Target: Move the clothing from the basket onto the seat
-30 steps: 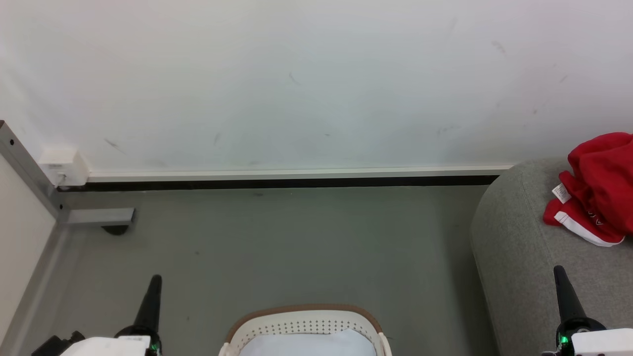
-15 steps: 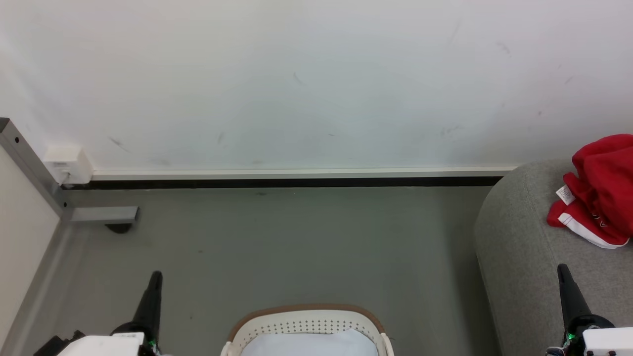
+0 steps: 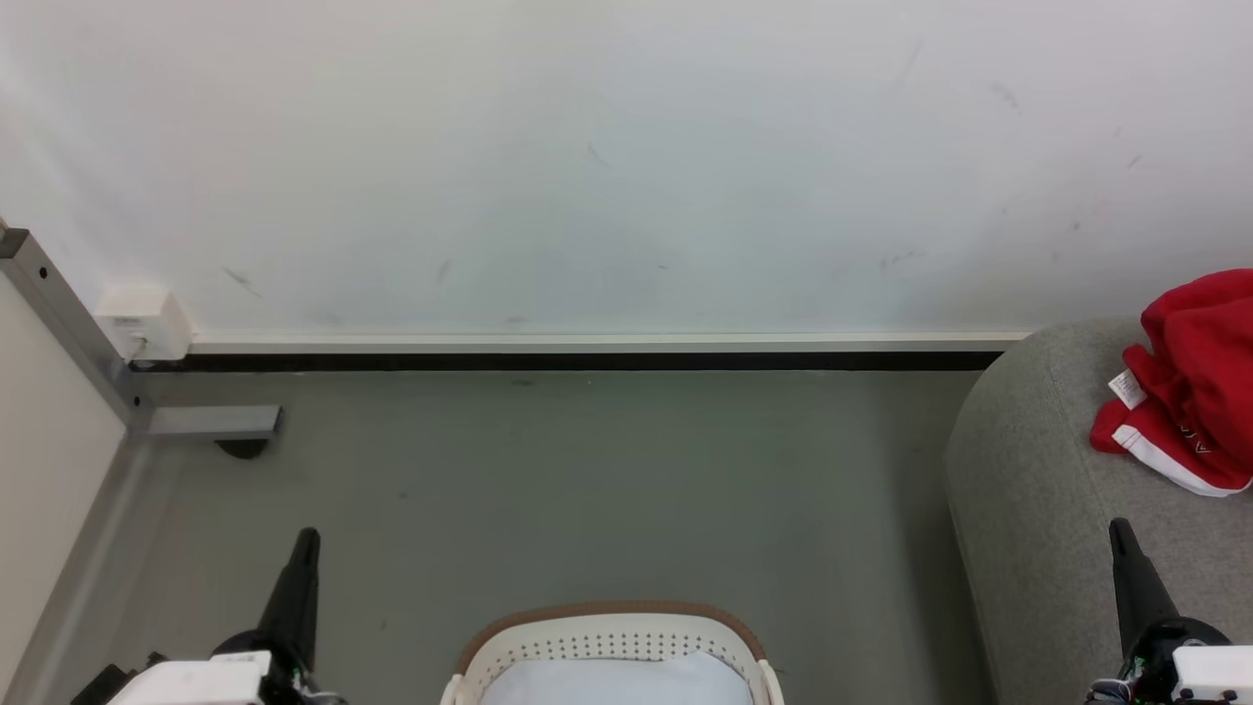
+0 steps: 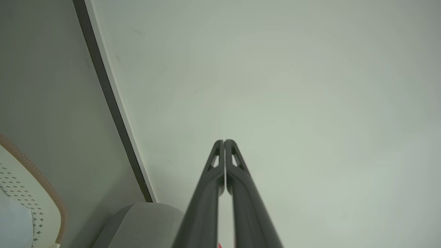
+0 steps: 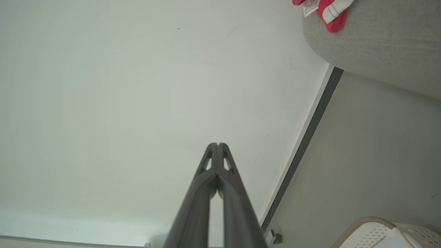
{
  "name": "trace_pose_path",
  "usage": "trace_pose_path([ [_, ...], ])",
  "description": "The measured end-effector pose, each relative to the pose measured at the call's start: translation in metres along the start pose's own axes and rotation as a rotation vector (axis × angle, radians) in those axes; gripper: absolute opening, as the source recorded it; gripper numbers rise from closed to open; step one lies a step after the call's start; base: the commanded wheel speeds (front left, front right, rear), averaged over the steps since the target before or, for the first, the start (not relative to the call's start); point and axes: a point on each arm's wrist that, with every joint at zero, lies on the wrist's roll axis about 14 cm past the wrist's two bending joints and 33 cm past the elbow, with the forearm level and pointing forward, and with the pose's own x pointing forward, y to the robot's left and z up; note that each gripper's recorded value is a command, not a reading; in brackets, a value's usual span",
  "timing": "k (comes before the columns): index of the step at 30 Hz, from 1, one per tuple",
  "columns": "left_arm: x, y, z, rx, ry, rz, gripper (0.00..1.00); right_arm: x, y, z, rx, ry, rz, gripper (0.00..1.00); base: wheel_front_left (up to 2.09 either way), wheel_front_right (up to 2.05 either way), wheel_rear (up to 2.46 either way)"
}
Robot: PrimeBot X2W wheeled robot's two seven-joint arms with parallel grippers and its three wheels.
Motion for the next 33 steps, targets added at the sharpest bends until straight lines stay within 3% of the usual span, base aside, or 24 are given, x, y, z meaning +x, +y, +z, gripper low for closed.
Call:
trace_pose_path([
  [7, 0.0003, -0.0024, 0.0018, -0.036, -0.003, -0.011, 0.0, 0.001, 0.0001, 0.0005, 0.045, 0.001, 0.002, 0.0, 0.0, 0.0, 0.0],
  [33, 0.0005, -0.0026, 0.0019, -0.037, -0.003, -0.012, 0.0, 0.0009, 0.0001, 0.0014, 0.049, -0.001, 0.003, 0.0, 0.0, 0.0, 0.0],
])
